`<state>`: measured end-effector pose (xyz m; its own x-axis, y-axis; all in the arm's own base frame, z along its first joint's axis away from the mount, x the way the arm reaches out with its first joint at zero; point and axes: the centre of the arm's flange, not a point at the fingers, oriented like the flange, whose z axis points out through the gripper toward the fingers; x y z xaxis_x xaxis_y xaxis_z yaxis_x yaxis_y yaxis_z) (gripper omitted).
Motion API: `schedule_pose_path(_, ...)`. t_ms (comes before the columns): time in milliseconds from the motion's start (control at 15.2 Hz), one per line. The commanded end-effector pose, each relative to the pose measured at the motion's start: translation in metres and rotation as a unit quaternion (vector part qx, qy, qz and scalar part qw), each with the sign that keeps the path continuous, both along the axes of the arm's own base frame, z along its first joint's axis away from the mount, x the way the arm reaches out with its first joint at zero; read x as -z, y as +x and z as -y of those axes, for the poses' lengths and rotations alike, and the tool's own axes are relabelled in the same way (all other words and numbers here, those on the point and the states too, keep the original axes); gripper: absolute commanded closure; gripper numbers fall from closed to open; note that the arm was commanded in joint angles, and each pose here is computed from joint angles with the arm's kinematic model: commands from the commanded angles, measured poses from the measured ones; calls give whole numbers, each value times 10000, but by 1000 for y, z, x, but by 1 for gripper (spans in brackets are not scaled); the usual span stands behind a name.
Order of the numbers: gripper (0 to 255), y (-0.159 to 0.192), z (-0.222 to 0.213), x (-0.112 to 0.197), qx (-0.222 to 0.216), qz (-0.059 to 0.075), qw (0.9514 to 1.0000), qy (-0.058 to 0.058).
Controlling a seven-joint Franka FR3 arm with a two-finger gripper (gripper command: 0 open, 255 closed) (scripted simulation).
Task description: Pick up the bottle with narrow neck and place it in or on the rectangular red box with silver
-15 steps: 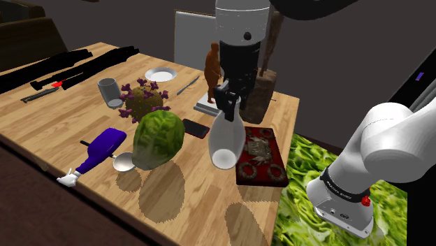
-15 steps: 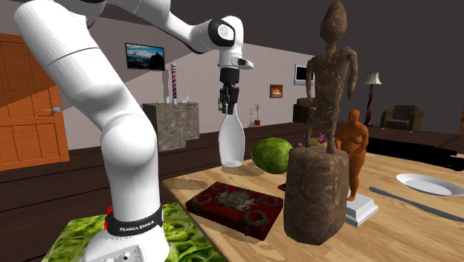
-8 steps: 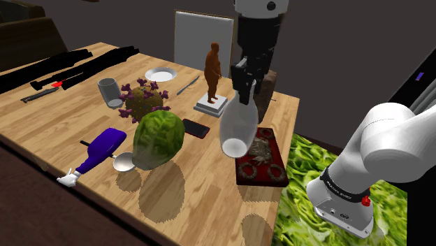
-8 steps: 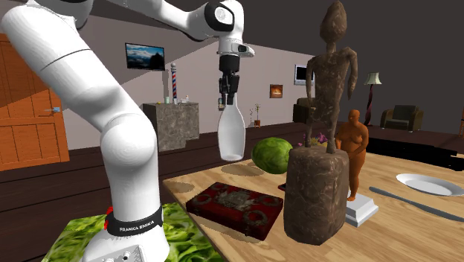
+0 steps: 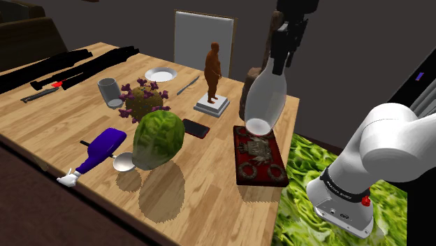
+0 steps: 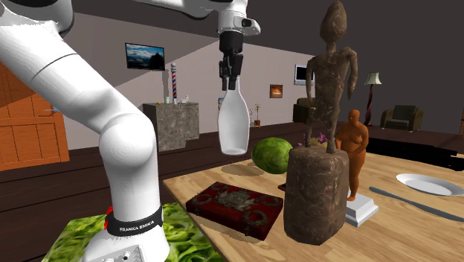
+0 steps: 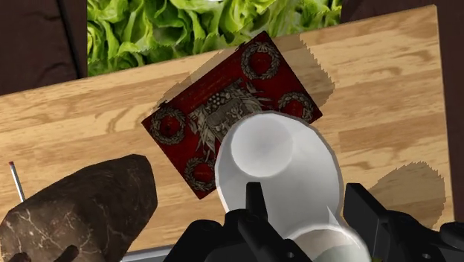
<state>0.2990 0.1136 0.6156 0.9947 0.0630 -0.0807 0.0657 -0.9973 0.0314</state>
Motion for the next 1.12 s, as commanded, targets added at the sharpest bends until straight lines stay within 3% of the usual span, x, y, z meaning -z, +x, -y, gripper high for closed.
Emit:
schedule_pose_path(0, 255, -4, 23, -12, -4, -5, 10000, -1)
schedule_pose_path(198, 255, -13, 57, -30, -4, -5, 10000, -1)
schedule_pose_path(1056, 255, -13, 57, 38, -4, -5, 10000, -1)
